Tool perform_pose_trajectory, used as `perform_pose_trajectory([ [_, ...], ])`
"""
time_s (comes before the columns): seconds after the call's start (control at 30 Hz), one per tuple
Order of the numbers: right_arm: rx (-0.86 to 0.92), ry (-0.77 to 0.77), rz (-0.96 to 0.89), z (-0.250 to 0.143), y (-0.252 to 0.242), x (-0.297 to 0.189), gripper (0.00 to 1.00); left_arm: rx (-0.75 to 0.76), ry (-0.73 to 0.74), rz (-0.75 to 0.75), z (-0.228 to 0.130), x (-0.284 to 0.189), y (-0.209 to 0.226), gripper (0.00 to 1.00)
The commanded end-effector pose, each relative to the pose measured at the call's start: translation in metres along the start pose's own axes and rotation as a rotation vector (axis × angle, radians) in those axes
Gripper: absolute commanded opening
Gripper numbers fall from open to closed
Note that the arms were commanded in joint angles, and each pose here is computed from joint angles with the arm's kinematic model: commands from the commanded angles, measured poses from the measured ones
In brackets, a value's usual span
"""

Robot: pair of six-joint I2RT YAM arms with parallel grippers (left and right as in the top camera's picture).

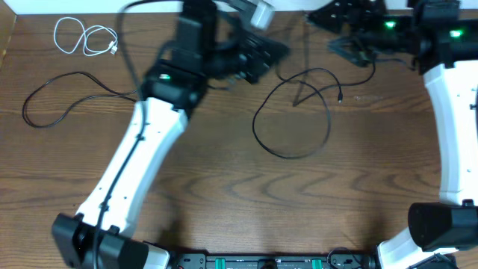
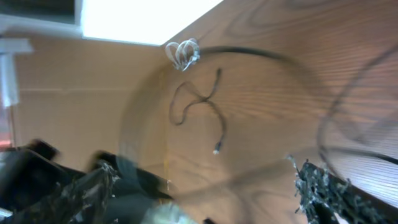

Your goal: Untangle cables

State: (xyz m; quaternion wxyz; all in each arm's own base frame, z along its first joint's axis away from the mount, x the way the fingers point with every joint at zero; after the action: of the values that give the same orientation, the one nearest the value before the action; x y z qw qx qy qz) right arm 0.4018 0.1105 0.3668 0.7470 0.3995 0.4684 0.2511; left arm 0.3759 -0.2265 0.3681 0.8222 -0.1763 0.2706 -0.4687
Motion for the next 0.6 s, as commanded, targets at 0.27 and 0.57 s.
perform_pose_trajectory([
  [0.27,0.054,-0.169,-0.419,0.024,-0.100,-0.083,0.99,-0.078,-0.489,-0.002,0.103,-0.125,-0.038,0.07],
  [0.57,0.072,-0.168,-0.555,0.019,-0.117,-0.090,0.99,0.031,-0.840,-0.196,0.159,-0.184,-0.109,0.08],
])
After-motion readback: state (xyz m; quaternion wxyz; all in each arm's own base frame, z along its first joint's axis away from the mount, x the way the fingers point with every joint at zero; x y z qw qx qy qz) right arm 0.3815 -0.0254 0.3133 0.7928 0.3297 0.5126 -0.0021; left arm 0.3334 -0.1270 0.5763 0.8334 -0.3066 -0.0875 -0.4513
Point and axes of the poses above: each gripper's point midway between its finger pads, its own x axis out along the fingers, its own y axis along the line the jaws close on, z = x × y, the point moved 4 cm from there along -x, back along the fingers, and after that the axes turned 3 degrees about -x, right-handed, at the moved point
